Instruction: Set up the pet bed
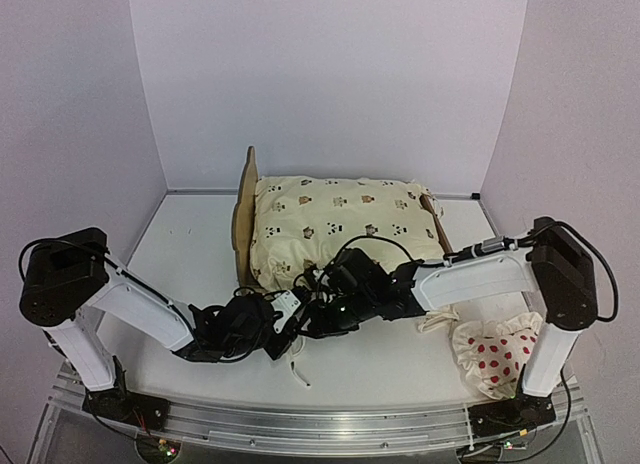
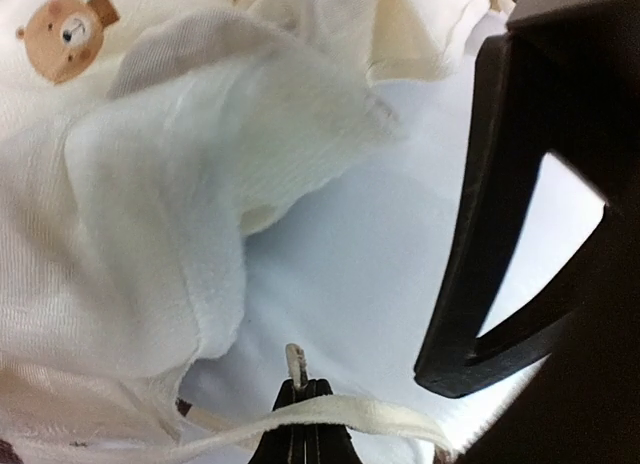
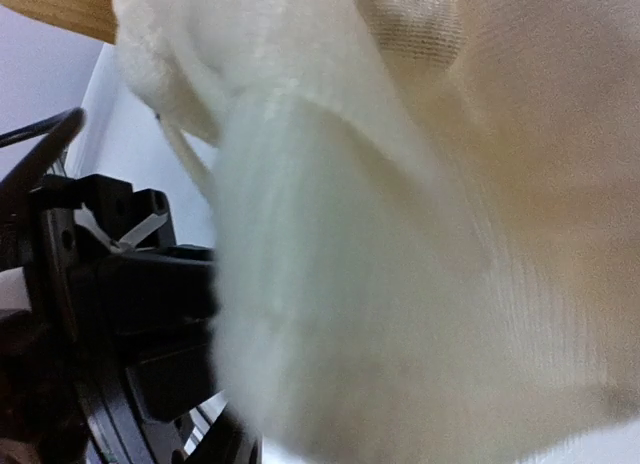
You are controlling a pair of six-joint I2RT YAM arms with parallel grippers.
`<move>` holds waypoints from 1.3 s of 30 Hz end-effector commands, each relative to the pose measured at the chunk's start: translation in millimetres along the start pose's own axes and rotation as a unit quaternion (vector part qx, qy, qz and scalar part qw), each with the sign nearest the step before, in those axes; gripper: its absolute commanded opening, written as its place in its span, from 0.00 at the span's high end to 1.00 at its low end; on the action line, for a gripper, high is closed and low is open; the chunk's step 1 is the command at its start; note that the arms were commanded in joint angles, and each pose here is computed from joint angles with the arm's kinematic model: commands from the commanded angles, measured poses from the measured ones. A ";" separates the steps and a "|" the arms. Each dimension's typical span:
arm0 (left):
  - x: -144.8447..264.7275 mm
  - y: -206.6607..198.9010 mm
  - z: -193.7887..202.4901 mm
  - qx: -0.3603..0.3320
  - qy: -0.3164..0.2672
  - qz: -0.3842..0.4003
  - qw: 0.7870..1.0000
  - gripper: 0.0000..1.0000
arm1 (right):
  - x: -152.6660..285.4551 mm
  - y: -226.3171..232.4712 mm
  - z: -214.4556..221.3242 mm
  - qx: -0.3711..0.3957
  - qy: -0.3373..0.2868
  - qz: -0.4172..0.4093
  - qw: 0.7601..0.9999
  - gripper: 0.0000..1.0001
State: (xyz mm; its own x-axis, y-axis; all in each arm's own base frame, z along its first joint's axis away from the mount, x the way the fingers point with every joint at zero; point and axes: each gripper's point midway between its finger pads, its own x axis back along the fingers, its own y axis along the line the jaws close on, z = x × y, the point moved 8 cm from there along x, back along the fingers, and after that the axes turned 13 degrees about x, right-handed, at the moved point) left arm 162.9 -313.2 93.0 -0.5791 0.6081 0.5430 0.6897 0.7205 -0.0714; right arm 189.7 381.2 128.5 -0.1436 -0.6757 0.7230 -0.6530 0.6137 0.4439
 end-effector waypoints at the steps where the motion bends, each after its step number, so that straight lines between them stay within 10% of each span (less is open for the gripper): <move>1: -6.4 -4.7 -7.0 -0.009 -0.018 0.014 1.000 1.00 | 44.6 14.5 -14.9 0.024 -0.055 -0.037 0.998 0.61; 39: -13.5 -16.0 -7.9 -0.072 -0.043 0.074 0.994 1.00 | 3.3 -33.6 -6.5 0.067 -0.016 0.017 0.997 0.65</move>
State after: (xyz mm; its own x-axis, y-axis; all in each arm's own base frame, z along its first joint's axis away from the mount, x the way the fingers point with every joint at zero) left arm 159.8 -328.8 88.0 -0.5020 0.7084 0.4962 0.8107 0.5853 -0.0154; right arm 213.4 353.1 107.1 -0.2012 -0.6214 0.7572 -0.7084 0.6262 0.3256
